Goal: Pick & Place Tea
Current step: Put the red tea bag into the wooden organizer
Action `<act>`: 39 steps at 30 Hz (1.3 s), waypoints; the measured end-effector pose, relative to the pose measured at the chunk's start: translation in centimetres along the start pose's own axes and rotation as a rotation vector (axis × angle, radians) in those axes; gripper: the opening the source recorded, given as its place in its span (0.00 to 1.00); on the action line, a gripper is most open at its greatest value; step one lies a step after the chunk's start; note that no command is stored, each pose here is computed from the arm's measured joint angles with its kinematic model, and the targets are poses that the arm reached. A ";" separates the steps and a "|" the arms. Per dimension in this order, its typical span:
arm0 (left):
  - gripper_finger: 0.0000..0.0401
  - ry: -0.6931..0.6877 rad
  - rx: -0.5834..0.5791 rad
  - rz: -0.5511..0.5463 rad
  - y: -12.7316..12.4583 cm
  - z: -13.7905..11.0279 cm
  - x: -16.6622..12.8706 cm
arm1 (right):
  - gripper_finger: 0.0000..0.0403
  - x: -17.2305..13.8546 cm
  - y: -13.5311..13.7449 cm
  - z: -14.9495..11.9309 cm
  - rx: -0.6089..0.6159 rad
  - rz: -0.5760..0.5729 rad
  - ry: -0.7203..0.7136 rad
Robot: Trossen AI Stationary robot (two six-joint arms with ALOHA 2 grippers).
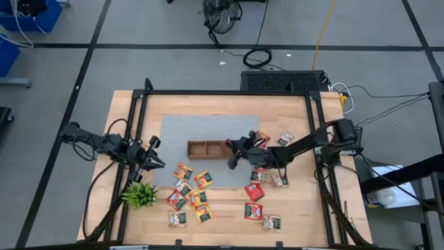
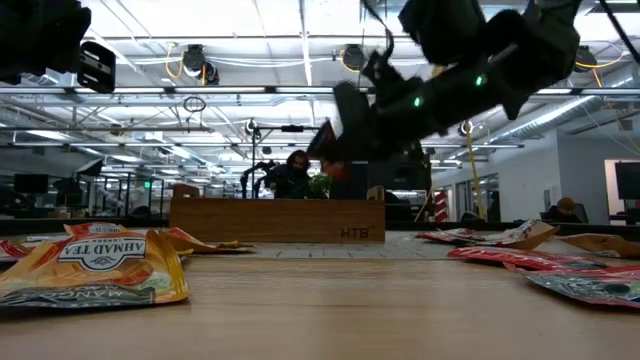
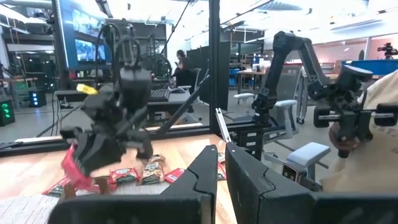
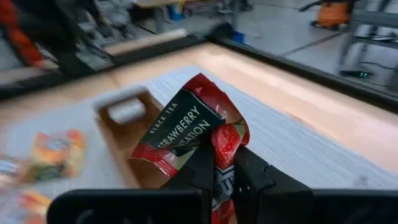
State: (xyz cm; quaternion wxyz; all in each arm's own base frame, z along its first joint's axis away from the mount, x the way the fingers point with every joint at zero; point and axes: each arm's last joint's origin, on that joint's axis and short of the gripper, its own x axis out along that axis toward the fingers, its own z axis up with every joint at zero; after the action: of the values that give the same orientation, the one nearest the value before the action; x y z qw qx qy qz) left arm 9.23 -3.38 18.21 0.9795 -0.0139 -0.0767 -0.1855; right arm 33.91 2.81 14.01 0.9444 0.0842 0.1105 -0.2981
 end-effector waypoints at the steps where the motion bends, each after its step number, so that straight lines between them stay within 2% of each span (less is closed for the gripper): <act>1: 0.09 -0.001 0.000 0.000 0.0 0.0 0.0 | 0.04 0.1 0.0 -0.3 -0.002 -0.004 0.001; 4: 0.09 0.000 0.000 -0.001 0.0 0.0 0.0 | 0.04 0.4 0.0 -0.5 0.022 -0.011 -0.001; 15: 0.09 0.000 0.000 -0.001 0.0 0.0 0.0 | 0.05 0.8 -0.2 -1.8 -0.011 -0.020 0.045; 29: 0.09 0.000 0.000 0.000 0.0 0.0 0.0 | 0.32 1.3 -0.7 -1.9 -0.031 -0.020 0.064; 34: 0.09 0.000 0.000 0.000 0.0 0.0 0.0 | 0.40 1.3 -0.7 -1.8 -0.108 -0.021 0.050; 39: 0.09 0.000 0.000 -0.001 0.0 0.0 0.0 | 0.47 0.7 -0.8 0.2 -0.306 -0.007 0.015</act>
State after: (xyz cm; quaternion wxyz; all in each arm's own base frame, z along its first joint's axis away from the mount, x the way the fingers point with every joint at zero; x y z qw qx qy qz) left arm 9.22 -3.38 18.21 0.9795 -0.0140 -0.0769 -0.1858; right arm 34.05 1.73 13.92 0.9443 -0.0588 0.1619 -0.2805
